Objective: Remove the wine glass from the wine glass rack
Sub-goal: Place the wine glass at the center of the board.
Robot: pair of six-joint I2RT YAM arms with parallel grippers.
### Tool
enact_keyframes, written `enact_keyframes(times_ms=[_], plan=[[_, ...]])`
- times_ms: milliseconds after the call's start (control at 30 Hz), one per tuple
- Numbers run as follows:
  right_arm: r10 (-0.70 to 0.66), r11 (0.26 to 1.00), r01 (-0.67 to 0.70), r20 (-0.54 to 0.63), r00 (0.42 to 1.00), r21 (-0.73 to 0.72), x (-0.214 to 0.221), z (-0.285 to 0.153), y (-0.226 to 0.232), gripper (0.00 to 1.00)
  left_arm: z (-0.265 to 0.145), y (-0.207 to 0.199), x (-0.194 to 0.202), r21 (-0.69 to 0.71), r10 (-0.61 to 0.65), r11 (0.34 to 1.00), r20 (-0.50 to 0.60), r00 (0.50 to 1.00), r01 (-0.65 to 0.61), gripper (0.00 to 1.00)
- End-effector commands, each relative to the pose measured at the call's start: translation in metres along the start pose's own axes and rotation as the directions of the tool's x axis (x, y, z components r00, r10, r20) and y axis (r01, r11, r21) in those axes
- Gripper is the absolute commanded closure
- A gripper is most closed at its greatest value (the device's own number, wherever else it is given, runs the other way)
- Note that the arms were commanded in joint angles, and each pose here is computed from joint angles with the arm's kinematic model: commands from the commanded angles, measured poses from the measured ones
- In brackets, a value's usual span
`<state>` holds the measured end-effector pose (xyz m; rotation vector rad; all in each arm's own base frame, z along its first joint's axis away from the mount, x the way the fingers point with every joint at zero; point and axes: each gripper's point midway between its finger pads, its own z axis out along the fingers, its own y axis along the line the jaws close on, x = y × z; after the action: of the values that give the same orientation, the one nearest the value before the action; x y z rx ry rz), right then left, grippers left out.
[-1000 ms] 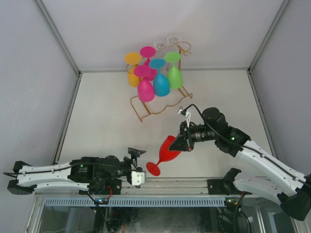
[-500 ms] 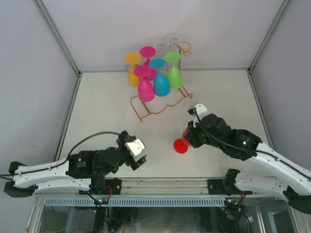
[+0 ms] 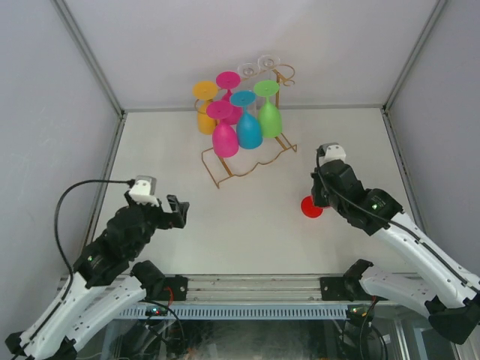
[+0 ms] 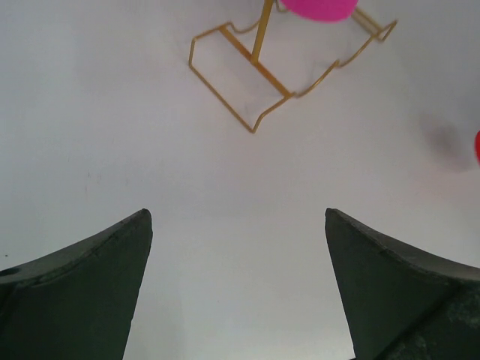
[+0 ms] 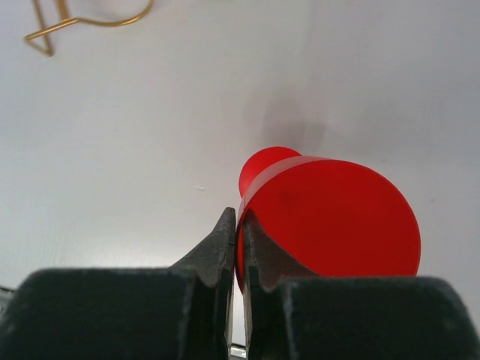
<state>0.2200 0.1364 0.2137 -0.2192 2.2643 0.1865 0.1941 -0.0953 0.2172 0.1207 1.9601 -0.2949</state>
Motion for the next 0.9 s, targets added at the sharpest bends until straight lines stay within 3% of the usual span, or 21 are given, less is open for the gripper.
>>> enact_keyframes(times_ms=[0, 133, 367, 433, 533, 667, 867], plan=[[0.079, 0.994, -0.079, 0.004, 0.997, 0.078, -0.001, 0.006, -0.024, 1.0, -0.01, 0.009, -0.01, -0.009, -0.122, 0.992, 0.107, 0.987, 0.124, 0.0], [0.128, 0.99, -0.129, 0.022, 0.992, 0.057, -0.017, 0.024, -0.026, 1.0, -0.01, 0.018, -0.011, -0.057, -0.129, 0.989, 0.124, 0.984, 0.137, 0.0], [0.168, 0.986, -0.169, 0.07, 0.983, 0.015, -0.059, 0.078, -0.017, 1.0, -0.001, 0.019, 0.001, -0.119, -0.075, 0.99, 0.008, 0.997, 0.075, 0.01], [0.151, 0.987, -0.147, 0.068, 0.986, -0.057, -0.068, 0.099, 0.0, 1.0, 0.001, 0.018, 0.003, -0.114, -0.061, 0.992, -0.007, 0.998, 0.06, 0.0], [0.084, 0.994, -0.087, 0.051, 0.995, 0.065, -0.075, 0.122, -0.011, 1.0, 0.001, 0.019, 0.003, -0.121, -0.061, 0.991, -0.002, 0.998, 0.061, 0.0], [0.033, 0.992, -0.032, -0.002, 0.999, 0.119, -0.072, 0.137, -0.017, 1.0, -0.002, 0.025, 0.0, -0.146, -0.066, 0.987, 0.02, 0.998, 0.068, 0.01], [0.021, 0.999, -0.019, -0.066, 0.998, 0.037, -0.068, 0.144, -0.005, 1.0, -0.001, 0.026, 0.001, -0.154, -0.065, 0.986, 0.016, 0.998, 0.067, 0.0]])
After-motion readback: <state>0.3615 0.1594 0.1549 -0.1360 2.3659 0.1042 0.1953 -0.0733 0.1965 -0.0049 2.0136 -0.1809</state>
